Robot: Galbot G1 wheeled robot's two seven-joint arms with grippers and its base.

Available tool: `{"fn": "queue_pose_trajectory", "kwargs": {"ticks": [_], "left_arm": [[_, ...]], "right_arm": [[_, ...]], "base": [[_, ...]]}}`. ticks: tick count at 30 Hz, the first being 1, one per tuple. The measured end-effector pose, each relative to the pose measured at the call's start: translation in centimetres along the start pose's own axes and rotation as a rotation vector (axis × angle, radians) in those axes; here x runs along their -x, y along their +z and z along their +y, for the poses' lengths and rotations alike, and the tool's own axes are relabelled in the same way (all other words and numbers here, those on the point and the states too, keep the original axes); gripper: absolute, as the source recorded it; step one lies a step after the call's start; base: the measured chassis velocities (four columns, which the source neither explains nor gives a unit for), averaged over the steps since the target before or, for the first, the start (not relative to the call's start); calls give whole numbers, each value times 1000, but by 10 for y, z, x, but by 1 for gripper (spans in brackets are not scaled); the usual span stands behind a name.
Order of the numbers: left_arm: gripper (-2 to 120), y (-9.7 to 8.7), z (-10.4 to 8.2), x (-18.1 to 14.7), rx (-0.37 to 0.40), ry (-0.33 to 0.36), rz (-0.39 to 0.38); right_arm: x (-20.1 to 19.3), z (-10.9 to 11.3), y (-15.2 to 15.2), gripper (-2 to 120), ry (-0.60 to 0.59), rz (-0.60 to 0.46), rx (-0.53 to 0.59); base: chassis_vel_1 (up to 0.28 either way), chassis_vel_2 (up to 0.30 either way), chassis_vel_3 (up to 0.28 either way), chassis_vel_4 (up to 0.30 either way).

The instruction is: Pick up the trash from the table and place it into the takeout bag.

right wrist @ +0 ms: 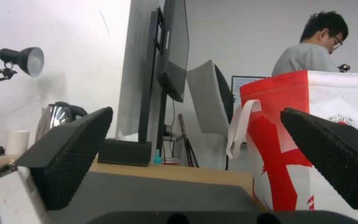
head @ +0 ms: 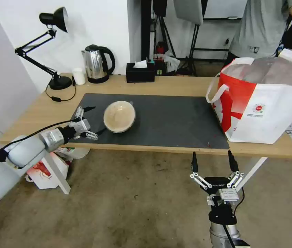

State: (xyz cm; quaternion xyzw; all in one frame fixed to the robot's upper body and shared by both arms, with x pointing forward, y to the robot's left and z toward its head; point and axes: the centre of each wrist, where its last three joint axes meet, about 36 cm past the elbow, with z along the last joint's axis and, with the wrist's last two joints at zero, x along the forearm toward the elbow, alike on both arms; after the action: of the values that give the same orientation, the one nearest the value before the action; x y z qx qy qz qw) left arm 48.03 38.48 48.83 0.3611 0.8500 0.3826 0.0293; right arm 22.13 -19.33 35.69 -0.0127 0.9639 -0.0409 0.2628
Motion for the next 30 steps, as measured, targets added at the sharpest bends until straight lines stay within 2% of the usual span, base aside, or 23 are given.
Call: {"fn": "queue_pose_trajectory", "kwargs": {"ticks": [3, 7, 13, 22, 30], "left_arm": [[100, -4, -6, 5, -20, 12, -22], [100, -6, -5, 5, -24, 22, -25], [100, -4, -4, 6, -28, 25, -21], [100, -1, -13, 14, -47, 44, -26], [100, -12, -12, 17, -64, 62, -71]], "right_arm": [[0, 0, 0, 100, 0, 0, 0], [0, 0, 0, 100, 0, 0, 0], [0, 0, 0, 100, 0, 0, 0], [0, 0, 0, 100, 0, 0, 0], [0, 0, 0, 100, 0, 0, 0]], "base": [[0, 0, 0, 0], [0, 0, 0, 0], [0, 0, 0, 0], [0, 0, 0, 0], [0, 0, 0, 0]]}}
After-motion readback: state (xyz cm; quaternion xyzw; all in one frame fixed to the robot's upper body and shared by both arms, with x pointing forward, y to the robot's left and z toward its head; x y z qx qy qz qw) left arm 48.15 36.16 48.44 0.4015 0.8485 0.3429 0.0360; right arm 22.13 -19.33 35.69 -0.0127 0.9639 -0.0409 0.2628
